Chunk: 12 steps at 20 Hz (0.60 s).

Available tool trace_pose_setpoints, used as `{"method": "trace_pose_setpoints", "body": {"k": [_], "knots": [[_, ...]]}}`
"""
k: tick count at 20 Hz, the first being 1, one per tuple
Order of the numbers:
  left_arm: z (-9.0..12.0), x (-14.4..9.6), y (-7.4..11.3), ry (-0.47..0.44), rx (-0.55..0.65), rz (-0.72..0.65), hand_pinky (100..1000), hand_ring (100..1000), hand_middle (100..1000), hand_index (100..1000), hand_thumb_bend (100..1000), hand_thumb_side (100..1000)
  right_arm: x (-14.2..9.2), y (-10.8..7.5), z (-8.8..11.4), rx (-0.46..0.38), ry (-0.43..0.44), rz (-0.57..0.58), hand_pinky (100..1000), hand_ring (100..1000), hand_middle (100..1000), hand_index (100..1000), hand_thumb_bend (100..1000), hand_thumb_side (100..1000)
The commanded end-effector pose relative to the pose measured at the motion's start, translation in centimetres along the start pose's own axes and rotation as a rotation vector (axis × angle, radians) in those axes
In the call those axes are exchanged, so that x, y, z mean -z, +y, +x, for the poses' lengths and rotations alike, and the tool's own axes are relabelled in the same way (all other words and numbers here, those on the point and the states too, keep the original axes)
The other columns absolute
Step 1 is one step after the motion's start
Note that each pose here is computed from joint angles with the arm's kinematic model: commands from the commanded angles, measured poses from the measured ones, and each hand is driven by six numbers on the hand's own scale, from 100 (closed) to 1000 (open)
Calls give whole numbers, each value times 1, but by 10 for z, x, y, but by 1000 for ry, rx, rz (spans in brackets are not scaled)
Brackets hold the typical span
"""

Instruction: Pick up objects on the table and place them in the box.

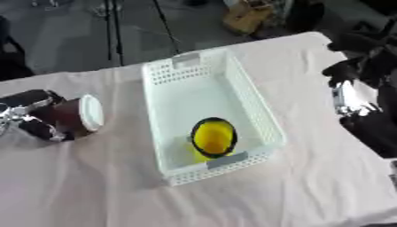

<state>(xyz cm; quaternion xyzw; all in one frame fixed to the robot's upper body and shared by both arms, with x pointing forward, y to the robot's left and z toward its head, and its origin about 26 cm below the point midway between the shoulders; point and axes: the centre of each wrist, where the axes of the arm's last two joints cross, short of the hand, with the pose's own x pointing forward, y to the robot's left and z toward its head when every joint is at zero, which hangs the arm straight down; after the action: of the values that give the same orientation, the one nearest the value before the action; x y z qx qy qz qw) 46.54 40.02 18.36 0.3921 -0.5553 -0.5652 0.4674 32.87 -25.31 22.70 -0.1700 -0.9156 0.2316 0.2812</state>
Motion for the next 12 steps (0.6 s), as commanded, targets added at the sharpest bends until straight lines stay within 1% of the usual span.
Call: {"method": "trace_pose_setpoints", "body": {"k": [1,4,6,7,8,12], "knots": [[-2,-5,31,-53,0,103,325,414,330,528,302,390,3,-8,4,-24,-21,-7,569,634,776,900,100,561],[3,-6,46,-111,6,134,326,420,336,534,318,382,2,-7,4,-23,-18,-3,571,635,777,899,100,553],[12,-4,55,-144,5,149,321,425,339,537,326,385,2,-6,3,-21,-17,0,571,636,777,899,100,551],[19,-1,58,-163,-1,155,321,425,339,537,326,385,2,-6,4,-19,-18,1,571,636,777,899,100,551],[24,2,59,-178,-9,159,330,443,353,554,343,390,2,-5,4,-18,-18,3,572,636,777,899,100,549],[59,19,60,-263,-57,167,327,450,360,563,360,413,4,-2,5,-4,-28,13,572,636,777,899,100,546]]}}
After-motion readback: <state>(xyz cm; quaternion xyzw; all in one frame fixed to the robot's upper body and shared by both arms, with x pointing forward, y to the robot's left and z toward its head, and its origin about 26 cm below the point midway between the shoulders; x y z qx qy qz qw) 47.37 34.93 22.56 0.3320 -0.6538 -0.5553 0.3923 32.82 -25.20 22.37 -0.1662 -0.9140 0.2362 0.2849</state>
